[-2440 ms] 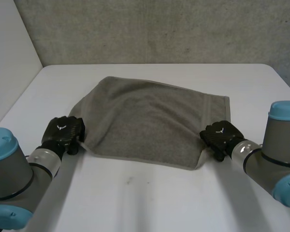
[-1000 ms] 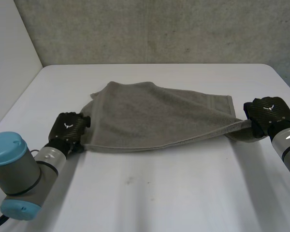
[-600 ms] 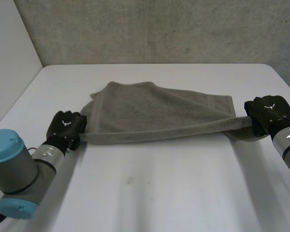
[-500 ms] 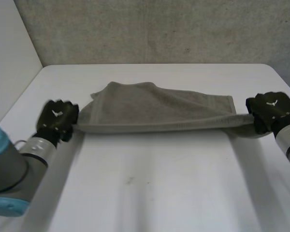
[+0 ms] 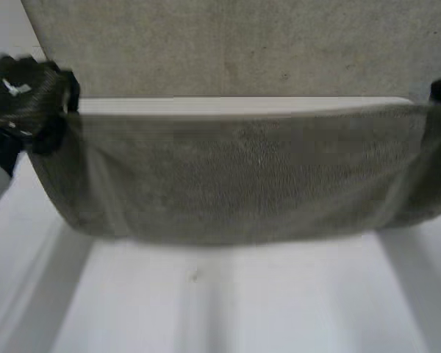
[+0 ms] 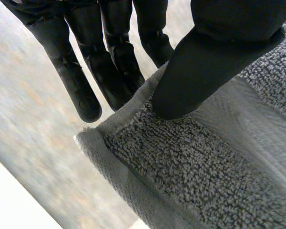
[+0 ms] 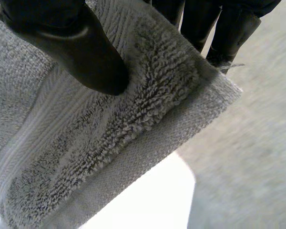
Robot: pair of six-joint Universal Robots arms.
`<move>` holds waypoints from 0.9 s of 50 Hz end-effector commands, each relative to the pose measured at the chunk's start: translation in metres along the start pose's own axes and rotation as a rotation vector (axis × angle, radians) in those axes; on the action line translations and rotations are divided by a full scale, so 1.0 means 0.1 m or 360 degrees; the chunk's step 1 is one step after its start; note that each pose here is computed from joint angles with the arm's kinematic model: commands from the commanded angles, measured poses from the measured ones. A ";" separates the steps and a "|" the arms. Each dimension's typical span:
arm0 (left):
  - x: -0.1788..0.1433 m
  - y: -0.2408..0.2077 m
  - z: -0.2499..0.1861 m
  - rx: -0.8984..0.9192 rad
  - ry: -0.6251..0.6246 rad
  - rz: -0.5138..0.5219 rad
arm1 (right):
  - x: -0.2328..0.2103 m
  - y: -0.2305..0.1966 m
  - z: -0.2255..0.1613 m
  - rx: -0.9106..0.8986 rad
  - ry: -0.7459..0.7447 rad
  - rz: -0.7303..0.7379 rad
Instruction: Fold the towel.
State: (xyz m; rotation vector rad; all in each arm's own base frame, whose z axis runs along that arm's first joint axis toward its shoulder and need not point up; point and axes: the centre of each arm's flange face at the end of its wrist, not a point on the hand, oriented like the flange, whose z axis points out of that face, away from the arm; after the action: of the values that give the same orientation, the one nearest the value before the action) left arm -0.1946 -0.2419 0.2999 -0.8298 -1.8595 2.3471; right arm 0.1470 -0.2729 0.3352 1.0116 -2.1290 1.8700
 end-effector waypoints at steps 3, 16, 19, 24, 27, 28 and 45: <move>0.11 0.74 0.55 -0.0308 0.0103 -0.0066 | -0.22 0.28 0.59 -0.0302 -0.0206 -0.0281; -0.52 -0.78 1.34 0.0645 -0.0288 -0.0016 | 0.52 -1.28 0.97 0.0964 0.0727 -0.0265; -0.71 -1.17 1.26 0.0906 -0.0392 -0.0134 | 0.64 -1.47 0.81 0.1158 0.0788 -0.0145; -0.83 -1.28 1.20 0.0999 -0.0414 -0.0277 | 0.52 -1.32 0.84 0.0998 0.0644 -0.0073; -0.76 -0.99 1.21 0.0824 -0.0383 -0.0339 | 0.35 -1.06 0.93 0.0777 0.0485 -0.0034; -0.71 -0.80 1.20 0.0722 -0.0371 -0.0353 | 0.26 -0.91 0.98 0.0668 0.0415 -0.0012; 0.12 1.34 0.68 -0.0106 -0.0121 -0.0476 | -0.98 0.77 1.27 0.0097 -0.0206 -0.0046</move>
State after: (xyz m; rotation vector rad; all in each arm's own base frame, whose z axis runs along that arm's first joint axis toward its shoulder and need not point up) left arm -0.1951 -0.3508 0.2471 -0.3779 -1.8165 2.2992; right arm 0.2179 -0.3659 0.2594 1.0709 -2.0454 2.0414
